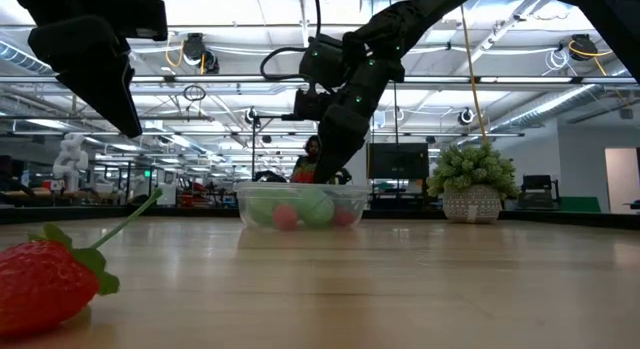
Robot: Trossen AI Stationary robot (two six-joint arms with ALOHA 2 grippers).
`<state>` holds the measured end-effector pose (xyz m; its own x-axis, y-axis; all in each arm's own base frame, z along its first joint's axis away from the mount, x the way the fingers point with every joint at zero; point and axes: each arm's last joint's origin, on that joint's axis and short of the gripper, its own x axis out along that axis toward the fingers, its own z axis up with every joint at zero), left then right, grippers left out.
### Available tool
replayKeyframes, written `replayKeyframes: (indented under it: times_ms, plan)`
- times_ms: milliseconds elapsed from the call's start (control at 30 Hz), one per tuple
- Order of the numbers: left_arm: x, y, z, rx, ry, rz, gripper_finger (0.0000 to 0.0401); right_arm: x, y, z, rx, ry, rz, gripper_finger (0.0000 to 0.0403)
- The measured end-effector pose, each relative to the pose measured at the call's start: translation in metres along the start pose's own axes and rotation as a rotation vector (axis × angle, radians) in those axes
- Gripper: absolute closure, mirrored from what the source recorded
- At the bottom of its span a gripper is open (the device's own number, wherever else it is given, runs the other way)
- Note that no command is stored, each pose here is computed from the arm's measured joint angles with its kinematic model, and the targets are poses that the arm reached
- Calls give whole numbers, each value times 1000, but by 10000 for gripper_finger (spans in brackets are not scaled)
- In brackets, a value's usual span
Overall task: Pick and placing Produce into tupperware
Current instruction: Put the right red strawberry into the transparent container, then put the red strawberry into the transparent container
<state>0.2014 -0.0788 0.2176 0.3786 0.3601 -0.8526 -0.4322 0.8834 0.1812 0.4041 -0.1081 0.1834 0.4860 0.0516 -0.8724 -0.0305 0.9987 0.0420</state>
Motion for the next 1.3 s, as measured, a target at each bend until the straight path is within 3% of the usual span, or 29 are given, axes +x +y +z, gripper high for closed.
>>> replayKeyframes:
  times_ms: [367,567,733,933,1100,1300]
  plan:
    - [0,0,0,6,-11,11,174,0,0,1,-2,-8,-7,209]
    - [0,0,0,6,-11,12,174,-5,3,5,-43,-2,-67,209]
    - [1,2,2,-5,-10,17,174,-38,27,24,-106,-108,-78,209]
    - [4,4,7,-40,-22,13,174,-89,78,35,-134,-215,-29,209]
    - [3,-5,16,-60,-88,-97,174,-122,116,24,-153,-193,31,209]
    - [-5,-30,28,-74,-189,-361,174,-149,144,8,-130,-159,-41,209]
